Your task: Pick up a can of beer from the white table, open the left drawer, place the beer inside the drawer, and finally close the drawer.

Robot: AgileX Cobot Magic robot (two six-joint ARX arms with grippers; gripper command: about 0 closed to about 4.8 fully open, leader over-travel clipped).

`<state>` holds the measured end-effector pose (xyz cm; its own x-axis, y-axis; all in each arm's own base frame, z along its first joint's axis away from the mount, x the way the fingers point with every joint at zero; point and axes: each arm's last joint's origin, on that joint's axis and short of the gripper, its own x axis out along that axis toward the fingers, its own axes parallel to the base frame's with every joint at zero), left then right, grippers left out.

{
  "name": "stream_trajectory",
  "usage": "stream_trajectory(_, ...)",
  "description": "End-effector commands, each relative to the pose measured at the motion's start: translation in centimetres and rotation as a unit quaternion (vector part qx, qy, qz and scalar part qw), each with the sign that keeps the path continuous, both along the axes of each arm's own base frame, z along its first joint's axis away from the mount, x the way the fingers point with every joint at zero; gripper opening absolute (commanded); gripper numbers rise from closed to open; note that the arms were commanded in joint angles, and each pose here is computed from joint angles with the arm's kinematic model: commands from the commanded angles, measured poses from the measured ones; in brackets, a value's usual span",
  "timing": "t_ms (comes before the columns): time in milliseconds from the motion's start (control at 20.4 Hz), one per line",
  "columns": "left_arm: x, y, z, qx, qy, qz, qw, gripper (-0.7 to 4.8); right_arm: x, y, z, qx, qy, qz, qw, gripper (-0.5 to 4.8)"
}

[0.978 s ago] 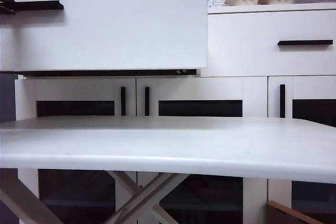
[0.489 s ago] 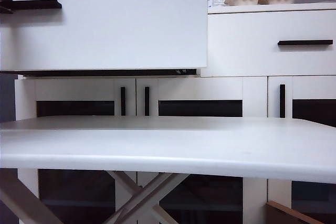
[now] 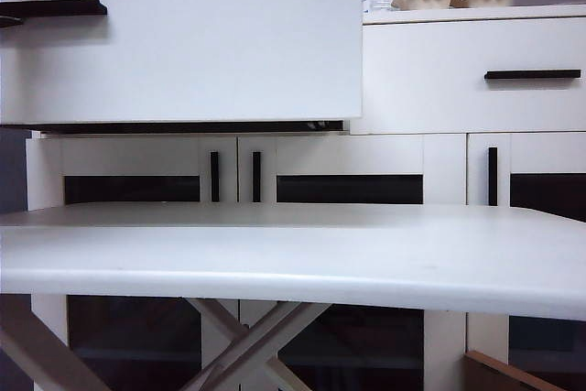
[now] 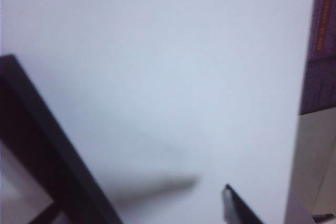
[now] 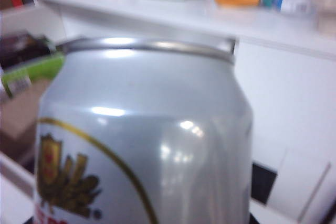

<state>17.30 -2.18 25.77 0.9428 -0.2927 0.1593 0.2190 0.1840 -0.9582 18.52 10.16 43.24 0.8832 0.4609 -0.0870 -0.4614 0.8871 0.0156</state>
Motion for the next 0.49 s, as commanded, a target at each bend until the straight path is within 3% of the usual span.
stream_trajectory(49, -0.6, 0.0, 0.9, 0.007, -0.026, -0.01, 1.0, 3.5, -0.2, 0.0, 1.8, 0.037, -0.067, 0.02, 0.997, 2.02)
stream_trajectory(293, -1.8, 0.1, 0.7, 0.044, -0.002, -0.004, 0.999, 3.63, 1.5, 1.2, 1.5, 0.052, -0.075, 0.049, 0.995, 2.03)
stream_trajectory(391, -2.1, 0.1, 0.8, 0.052, -0.009, 0.0, 0.999, 4.59, 2.1, 1.6, 1.3, 0.06, -0.074, 0.059, 0.994, 2.1)
stream_trajectory(489, -2.1, 0.1, 0.8, 0.051, -0.008, 0.0, 0.999, 4.79, 2.7, 2.0, 1.1, 0.063, -0.081, 0.069, 0.992, 2.25)
